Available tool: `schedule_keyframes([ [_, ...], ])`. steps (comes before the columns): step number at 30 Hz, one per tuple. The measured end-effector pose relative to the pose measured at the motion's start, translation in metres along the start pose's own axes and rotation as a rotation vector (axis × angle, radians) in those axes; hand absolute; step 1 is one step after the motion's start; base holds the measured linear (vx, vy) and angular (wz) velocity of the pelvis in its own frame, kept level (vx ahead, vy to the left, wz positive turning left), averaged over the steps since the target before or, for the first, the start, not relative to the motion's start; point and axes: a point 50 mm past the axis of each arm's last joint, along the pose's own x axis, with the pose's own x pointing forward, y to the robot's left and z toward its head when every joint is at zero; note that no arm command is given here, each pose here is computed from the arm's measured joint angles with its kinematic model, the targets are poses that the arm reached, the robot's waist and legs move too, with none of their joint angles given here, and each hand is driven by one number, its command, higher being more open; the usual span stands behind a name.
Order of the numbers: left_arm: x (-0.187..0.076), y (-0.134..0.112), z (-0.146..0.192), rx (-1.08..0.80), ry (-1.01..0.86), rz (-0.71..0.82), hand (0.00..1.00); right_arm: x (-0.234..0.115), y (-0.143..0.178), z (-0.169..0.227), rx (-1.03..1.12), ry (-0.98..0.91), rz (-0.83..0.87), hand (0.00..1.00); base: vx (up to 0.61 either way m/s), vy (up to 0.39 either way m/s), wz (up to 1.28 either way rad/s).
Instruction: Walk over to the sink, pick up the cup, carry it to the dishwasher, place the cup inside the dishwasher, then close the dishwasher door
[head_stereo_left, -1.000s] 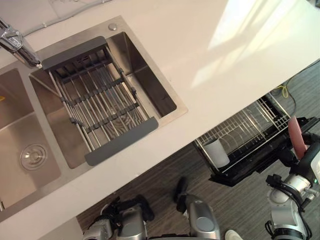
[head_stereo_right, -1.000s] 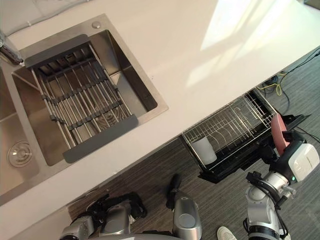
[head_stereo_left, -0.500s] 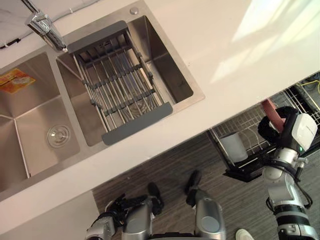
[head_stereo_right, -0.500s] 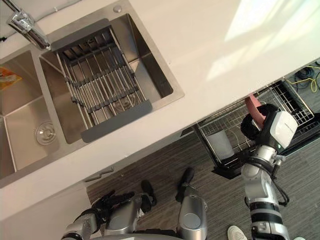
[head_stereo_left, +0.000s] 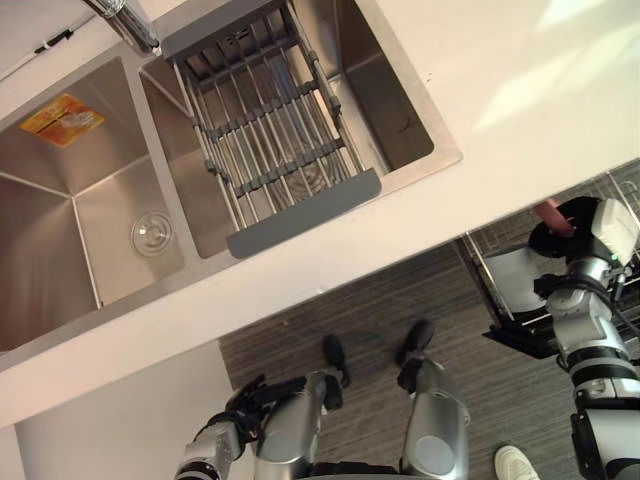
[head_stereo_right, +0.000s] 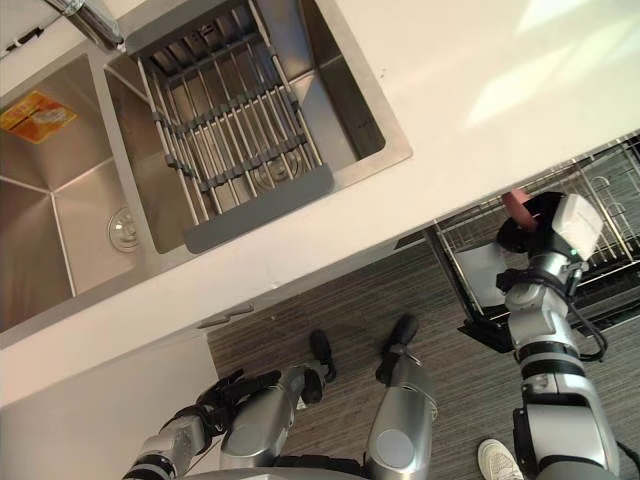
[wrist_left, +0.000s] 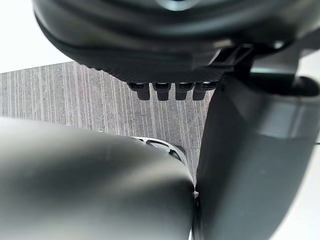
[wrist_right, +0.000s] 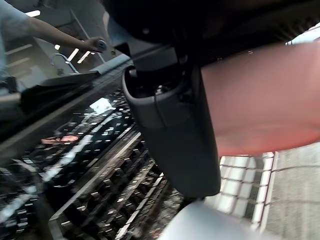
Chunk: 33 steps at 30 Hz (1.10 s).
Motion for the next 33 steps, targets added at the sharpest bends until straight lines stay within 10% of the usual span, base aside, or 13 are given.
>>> schedule_keyframes([
  [13, 0.002, -0.002, 0.002, -0.007, 0.008, -0.020, 1.00, 0.010, -0.017, -0.011, 0.080, 0.078, -0.025, 1.00, 0.00, 0.006, -0.02],
  [26, -0.002, 0.011, -0.002, 0.085, 0.014, 0.019, 1.00, -0.058, 0.021, 0.005, 0.608, -0.230, 0.528, 1.00, 0.00, -0.015, -0.07],
  [33, -0.007, 0.029, -0.009, 0.103, 0.033, 0.073, 1.00, -0.056, -0.038, -0.029, 0.728, -0.134, 0.101, 1.00, 0.06, -0.024, -0.22],
])
